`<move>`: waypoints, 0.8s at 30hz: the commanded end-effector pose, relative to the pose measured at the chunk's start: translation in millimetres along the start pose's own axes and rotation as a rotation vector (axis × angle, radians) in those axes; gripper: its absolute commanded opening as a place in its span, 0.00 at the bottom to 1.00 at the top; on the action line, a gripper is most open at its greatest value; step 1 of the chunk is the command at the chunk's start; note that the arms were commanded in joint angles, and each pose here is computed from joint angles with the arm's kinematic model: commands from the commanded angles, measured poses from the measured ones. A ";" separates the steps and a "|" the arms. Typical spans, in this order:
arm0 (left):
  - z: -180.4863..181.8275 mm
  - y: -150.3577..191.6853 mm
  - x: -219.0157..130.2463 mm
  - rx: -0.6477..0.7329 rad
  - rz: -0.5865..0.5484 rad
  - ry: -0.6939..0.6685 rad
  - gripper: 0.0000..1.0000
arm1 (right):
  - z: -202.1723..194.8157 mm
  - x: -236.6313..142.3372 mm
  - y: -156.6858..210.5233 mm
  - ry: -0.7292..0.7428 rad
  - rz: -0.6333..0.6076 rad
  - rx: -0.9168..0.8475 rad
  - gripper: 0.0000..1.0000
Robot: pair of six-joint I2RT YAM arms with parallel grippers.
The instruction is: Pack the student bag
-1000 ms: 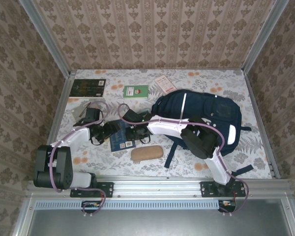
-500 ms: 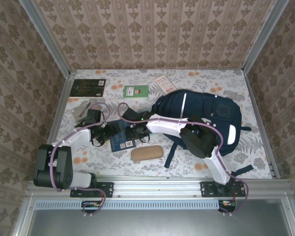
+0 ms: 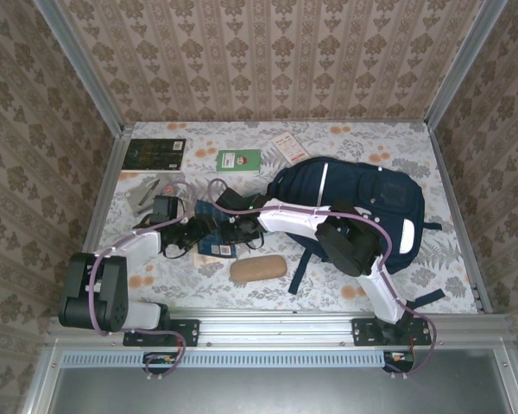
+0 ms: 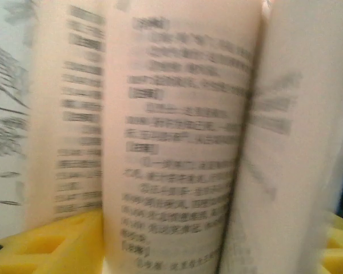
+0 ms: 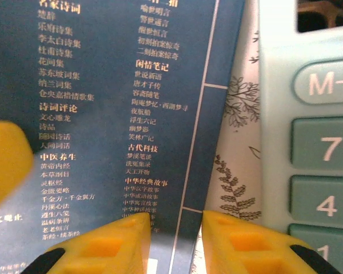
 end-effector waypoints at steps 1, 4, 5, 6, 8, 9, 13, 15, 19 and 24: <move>-19.7 6.8 -2.7 0.013 0.053 0.146 0.65 | -2.7 11.0 6.2 0.007 0.022 0.004 0.29; -23.9 11.0 -5.4 0.023 0.072 0.159 0.65 | -8.9 8.1 2.2 0.007 0.009 0.022 0.29; -24.7 12.0 -6.6 0.025 0.076 0.160 0.65 | -10.5 7.2 0.9 0.007 0.005 0.026 0.29; -24.6 13.2 -8.0 0.026 0.078 0.147 0.65 | -11.3 7.0 0.6 0.008 0.005 0.027 0.29; -21.1 14.2 -12.7 0.021 0.068 0.099 0.65 | -10.6 5.0 0.1 0.010 0.003 0.020 0.29; -18.0 14.8 -16.4 0.021 0.061 0.058 0.65 | -10.9 4.1 -0.1 0.012 0.001 0.020 0.29; -4.8 12.4 -33.1 0.020 0.006 -0.107 0.68 | -13.4 3.3 -0.5 0.026 0.001 0.027 0.30; 1.3 11.3 -41.7 0.022 -0.027 -0.177 0.68 | -13.8 1.8 -1.6 0.030 -0.005 0.030 0.32; 7.8 11.5 -45.3 0.016 -0.041 -0.221 0.69 | -14.2 -2.8 -3.6 0.036 -0.021 0.034 0.35; 11.8 10.9 -38.7 -0.002 -0.017 -0.237 0.58 | -14.1 -7.3 -7.1 0.029 -0.032 0.043 0.39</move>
Point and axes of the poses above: each hand's point on the last joint's axis, 136 mm out from that joint toward the fingers, its own x axis out along the fingers, its own z axis along the line the jaws close on, y = z × x, the point moved 6 cm from there along -x, back along the fingers, and after that the axes turned 5 degrees about x, right-handed, at the moved point
